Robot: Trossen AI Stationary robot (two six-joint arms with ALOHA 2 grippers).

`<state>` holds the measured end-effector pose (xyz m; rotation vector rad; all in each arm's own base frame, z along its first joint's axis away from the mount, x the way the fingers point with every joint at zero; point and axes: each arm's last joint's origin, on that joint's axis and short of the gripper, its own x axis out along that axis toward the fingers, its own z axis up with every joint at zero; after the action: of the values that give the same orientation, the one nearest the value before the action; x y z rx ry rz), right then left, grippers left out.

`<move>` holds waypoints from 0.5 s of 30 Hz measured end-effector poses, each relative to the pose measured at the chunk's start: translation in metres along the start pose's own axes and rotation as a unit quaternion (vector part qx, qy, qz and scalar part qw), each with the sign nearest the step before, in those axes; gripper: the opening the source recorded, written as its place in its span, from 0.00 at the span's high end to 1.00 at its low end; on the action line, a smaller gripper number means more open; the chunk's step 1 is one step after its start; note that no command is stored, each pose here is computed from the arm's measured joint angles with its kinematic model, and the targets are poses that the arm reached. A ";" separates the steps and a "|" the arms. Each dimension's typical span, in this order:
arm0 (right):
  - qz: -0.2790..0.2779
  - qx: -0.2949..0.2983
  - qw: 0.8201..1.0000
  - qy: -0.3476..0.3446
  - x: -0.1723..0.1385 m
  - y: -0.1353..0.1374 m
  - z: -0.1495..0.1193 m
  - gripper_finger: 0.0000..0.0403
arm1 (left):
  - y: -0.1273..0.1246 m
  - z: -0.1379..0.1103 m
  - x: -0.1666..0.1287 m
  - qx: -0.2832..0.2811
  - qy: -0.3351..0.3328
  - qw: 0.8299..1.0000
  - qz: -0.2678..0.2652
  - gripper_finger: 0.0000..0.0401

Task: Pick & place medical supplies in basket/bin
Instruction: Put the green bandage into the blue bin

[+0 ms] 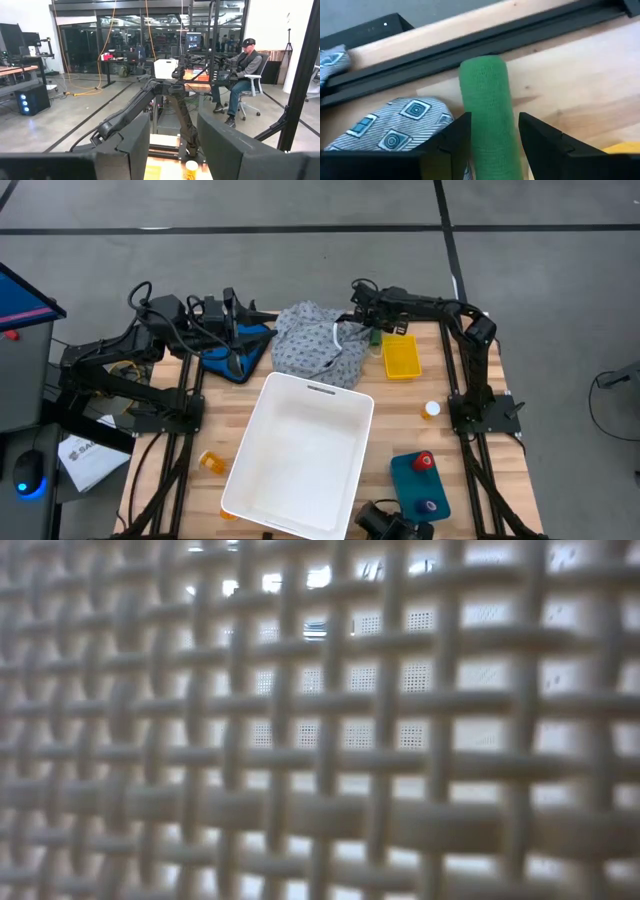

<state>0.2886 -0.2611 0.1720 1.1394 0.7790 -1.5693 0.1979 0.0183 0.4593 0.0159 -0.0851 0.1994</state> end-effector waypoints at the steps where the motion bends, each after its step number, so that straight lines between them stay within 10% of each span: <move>1: 0.001 0.001 1.000 0.005 0.001 -0.001 0.001 0.59 | 0.000 0.000 0.000 0.000 0.000 1.000 0.000 0.61; 15: -0.018 -0.009 0.999 0.025 0.009 0.001 -0.009 0.53 | 0.000 0.000 0.000 0.001 0.000 1.000 0.000 0.61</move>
<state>0.2919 -0.2564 0.1606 1.1613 0.8499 -1.5642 0.1978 0.0183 0.4593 0.0185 -0.0853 0.1995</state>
